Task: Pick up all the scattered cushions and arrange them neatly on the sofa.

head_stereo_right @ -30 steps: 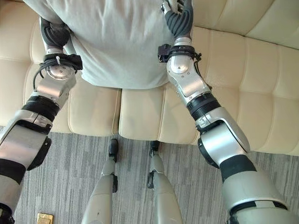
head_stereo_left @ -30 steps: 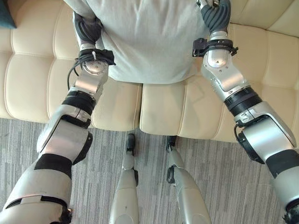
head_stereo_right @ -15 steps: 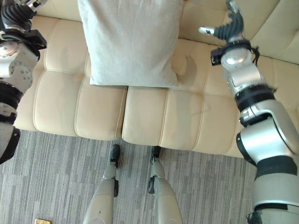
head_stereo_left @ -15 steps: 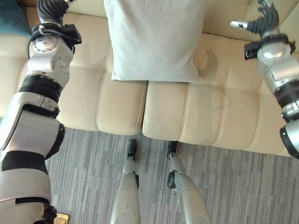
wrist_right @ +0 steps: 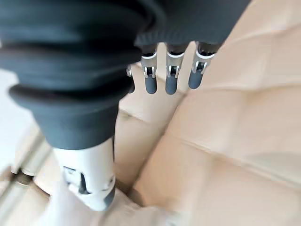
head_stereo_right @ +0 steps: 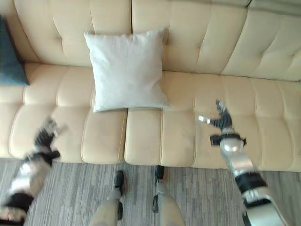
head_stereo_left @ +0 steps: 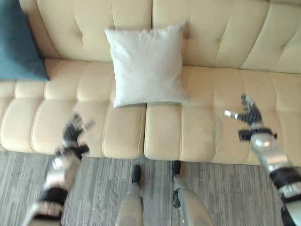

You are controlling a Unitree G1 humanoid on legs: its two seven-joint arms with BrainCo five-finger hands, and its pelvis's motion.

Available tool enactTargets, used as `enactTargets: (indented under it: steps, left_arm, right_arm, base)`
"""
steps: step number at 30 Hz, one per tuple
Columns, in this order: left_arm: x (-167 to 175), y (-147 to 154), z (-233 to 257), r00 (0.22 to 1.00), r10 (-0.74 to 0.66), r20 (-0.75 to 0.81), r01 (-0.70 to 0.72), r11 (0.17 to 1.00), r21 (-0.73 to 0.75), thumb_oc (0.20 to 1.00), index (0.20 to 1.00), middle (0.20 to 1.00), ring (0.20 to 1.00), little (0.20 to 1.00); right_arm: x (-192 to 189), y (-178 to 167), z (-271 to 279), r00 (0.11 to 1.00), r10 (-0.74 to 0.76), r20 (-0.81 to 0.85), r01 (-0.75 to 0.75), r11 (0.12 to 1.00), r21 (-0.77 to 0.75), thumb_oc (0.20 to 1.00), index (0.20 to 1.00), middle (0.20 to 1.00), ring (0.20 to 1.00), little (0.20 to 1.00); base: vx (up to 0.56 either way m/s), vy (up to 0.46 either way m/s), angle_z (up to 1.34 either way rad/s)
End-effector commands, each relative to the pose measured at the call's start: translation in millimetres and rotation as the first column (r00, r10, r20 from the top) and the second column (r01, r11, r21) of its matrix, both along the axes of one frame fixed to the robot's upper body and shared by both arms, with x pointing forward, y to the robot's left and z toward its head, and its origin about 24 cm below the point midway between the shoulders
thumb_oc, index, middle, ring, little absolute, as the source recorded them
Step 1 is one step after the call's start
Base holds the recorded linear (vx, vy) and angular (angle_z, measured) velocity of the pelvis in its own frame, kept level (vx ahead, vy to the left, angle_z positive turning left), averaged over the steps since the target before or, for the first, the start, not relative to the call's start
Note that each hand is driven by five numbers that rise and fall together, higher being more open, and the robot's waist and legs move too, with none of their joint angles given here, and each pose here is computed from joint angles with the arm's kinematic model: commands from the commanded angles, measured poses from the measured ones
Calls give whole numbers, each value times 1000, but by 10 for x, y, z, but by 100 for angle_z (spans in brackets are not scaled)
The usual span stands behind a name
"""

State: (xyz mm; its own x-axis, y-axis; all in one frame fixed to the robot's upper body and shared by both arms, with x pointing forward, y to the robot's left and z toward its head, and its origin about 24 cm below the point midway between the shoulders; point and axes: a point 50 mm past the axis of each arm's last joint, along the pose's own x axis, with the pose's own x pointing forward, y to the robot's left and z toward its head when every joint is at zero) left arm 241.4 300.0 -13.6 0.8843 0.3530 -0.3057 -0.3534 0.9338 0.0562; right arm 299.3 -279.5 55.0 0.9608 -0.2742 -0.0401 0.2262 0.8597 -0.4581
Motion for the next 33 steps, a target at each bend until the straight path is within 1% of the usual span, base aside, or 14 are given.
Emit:
enactTargets:
  steps: [1,4,7,8,9,11,12,13,15,18,21,28,29,33]
  left_arm:
    - [149,-73,33,989,-138,-61,147,970,196,1000,1000,1000,1000,1000]
    - [-178,-153,-445,949,-143,-282,199,962,185,1000,1000,1000,1000,1000]
    - [-496,-270,-795,885,-144,-443,231,962,148,1000,1000,1000,1000,1000]
    - [-710,-350,-1011,827,-136,-545,228,968,105,1000,1000,1000,1000,1000]
    - [-710,-351,-1012,827,-136,-545,228,968,105,1000,1000,1000,1000,1000]
    - [-860,-418,-1145,774,-137,-619,246,965,93,1000,1000,1000,1000,1000]
    - [-993,-474,-1241,720,-141,-679,272,958,89,1000,1000,1000,1000,1000]
    - [-992,-474,-1241,720,-141,-679,272,958,89,1000,1000,1000,1000,1000]
    - [-1114,-496,-1308,668,-143,-730,298,951,86,1000,1000,1000,1000,1000]
    - [-1280,-533,-1381,594,-173,-786,363,929,70,1000,1000,1000,1000,1000]
    - [-1376,-551,-1417,554,-185,-811,388,920,56,1000,1000,1000,1000,1000]
    - [-1542,-478,-1445,528,-131,-839,309,950,46,1000,1000,1000,1000,1000]
    - [-1444,-496,-1427,545,-136,-827,320,946,56,1000,1000,1000,1000,1000]
    - [-1361,-520,-1410,566,-140,-812,324,944,64,1000,1000,1000,1000,1000]
  right_arm:
    - [-31,74,-167,997,43,-64,-48,996,-76,1000,1000,1000,1000,1000]
    - [-336,165,-722,968,22,-251,-20,1000,10,1000,1000,1000,1000,1000]
    - [-618,257,-1144,916,0,-402,38,996,87,1000,1000,1000,1000,1000]
    - [-822,330,-1402,858,1,-514,53,994,90,1000,1000,1000,1000,1000]
    - [-821,330,-1402,858,1,-514,53,995,90,1000,1000,1000,1000,1000]
    - [-1017,392,-1608,792,9,-610,59,994,92,1000,1000,1000,1000,1000]
    - [-1221,410,-1780,719,-6,-695,100,991,94,1000,1000,1000,1000,1000]
    - [-1220,410,-1780,719,-6,-695,100,991,94,1000,1000,1000,1000,1000]
    - [-1392,393,-1892,659,-31,-752,165,981,105,1000,1000,1000,1000,1000]
    - [-1548,346,-1960,602,-45,-797,160,985,66,1000,1000,1000,1000,1000]
    - [-1641,314,-1991,575,-57,-816,172,984,53,1000,1000,1000,1000,1000]
    - [-1742,300,-2028,539,-50,-841,198,978,68,1000,1000,1000,1000,1000]
    - [-1740,318,-2033,538,-42,-842,196,978,76,1000,1000,1000,1000,1000]
    - [-1686,354,-2022,555,-43,-831,205,975,87,1000,1000,1000,1000,1000]
  base:
    - [34,12,-3]
    - [35,14,-4]
    - [27,24,-6]
    - [30,10,-17]
    - [24,8,-30]
    - [15,8,-18]
    - [0,0,0]
    - [0,0,0]
    - [0,0,0]
    - [-16,29,-1]
    - [-18,32,7]
    - [-31,38,9]
    - [-70,81,-7]
    - [-148,53,-9]
